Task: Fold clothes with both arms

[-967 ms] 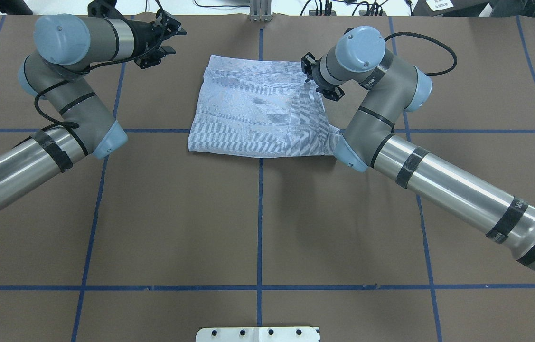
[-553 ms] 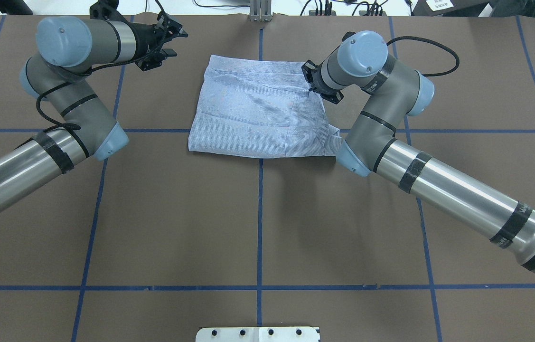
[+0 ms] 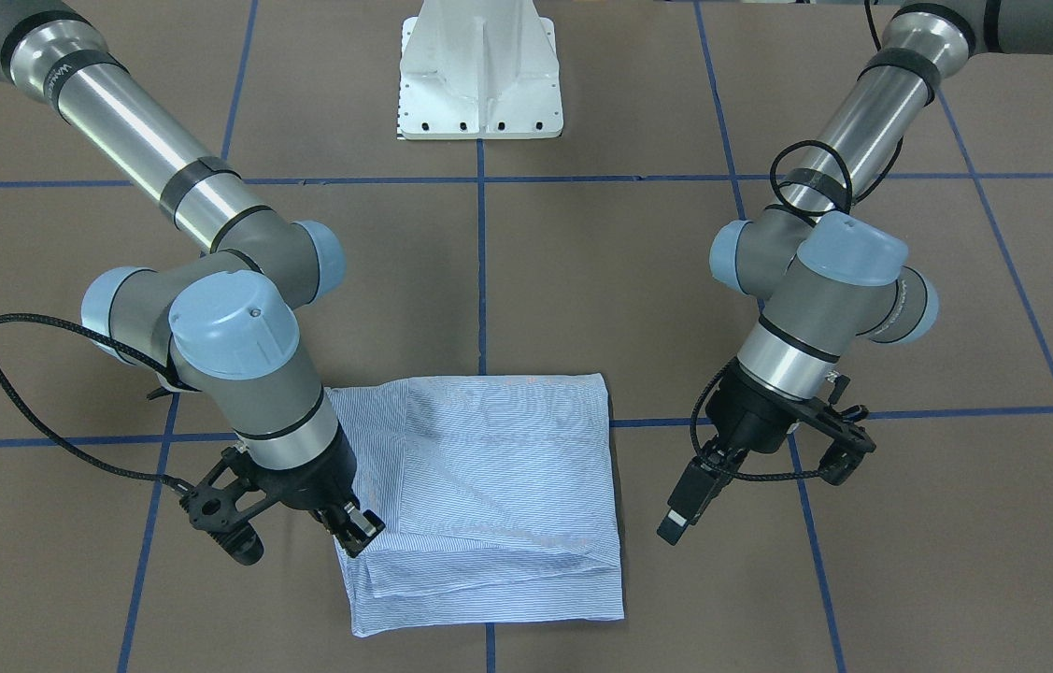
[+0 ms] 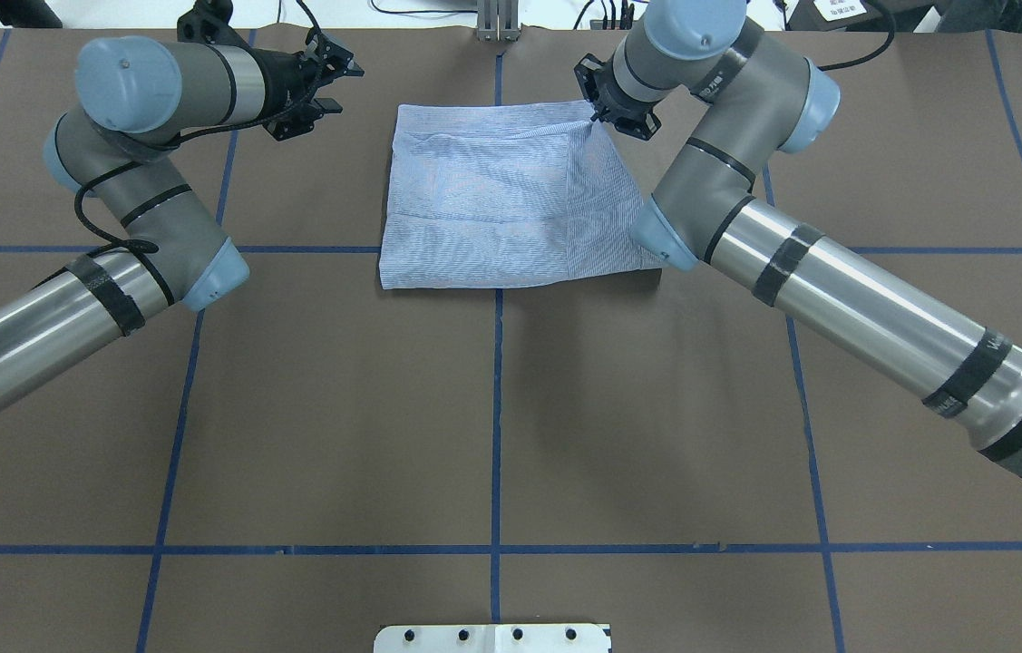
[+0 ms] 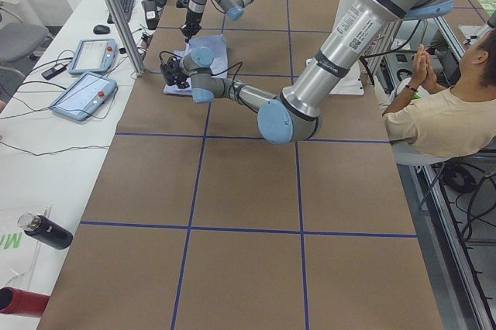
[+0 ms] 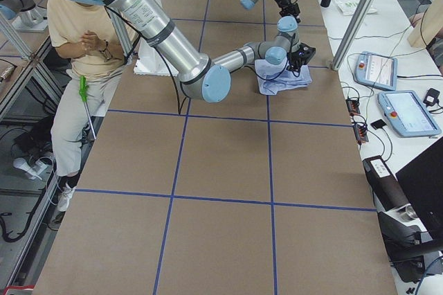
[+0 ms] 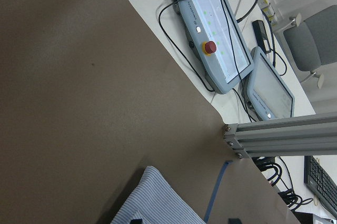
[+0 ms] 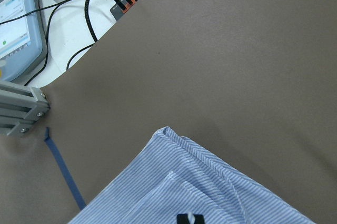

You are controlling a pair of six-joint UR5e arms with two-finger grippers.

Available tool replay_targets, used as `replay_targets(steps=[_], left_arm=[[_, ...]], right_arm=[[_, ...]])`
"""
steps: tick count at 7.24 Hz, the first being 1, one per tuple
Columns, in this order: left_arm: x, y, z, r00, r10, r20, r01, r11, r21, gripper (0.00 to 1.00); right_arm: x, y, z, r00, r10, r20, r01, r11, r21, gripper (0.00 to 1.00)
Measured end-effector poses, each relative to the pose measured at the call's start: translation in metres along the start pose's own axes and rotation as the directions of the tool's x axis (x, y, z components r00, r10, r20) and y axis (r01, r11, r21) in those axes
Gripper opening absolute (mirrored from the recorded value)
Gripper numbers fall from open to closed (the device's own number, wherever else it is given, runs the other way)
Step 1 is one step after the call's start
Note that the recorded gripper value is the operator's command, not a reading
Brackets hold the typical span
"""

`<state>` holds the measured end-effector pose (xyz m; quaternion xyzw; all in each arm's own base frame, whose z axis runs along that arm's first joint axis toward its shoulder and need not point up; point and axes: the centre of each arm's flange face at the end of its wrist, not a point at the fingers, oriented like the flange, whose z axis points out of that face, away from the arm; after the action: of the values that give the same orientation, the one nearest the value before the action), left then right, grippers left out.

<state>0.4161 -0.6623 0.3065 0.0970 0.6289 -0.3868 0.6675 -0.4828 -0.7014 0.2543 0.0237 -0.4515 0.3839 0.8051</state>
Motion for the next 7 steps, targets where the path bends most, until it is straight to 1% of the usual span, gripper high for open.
replay_targets(steps=[2, 3, 5, 7], left_arm=[[0.006, 0.004, -0.001, 1.000, -0.003, -0.010, 0.003, 1.000, -0.005, 0.64], [0.014, 0.013, -0.002, 1.000, -0.021, -0.022, 0.020, 1.000, -0.017, 0.64], [0.022, 0.029, -0.007, 0.997, -0.062, -0.041, 0.060, 0.997, -0.043, 0.64], [0.023, 0.033, -0.010, 0.997, -0.068, -0.047, 0.066, 0.997, -0.050, 0.64]], right_arm=[[-0.012, -0.002, 0.014, 0.999, 0.007, -0.041, -0.007, 1.000, 0.012, 0.00], [-0.017, -0.002, 0.021, 0.998, 0.010, -0.054, -0.009, 1.000, 0.020, 0.00], [-0.015, -0.004, 0.040, 0.999, 0.006, -0.051, -0.004, 1.000, 0.028, 0.00], [-0.011, -0.007, 0.053, 0.999, 0.004, -0.050, -0.002, 0.999, 0.043, 0.00]])
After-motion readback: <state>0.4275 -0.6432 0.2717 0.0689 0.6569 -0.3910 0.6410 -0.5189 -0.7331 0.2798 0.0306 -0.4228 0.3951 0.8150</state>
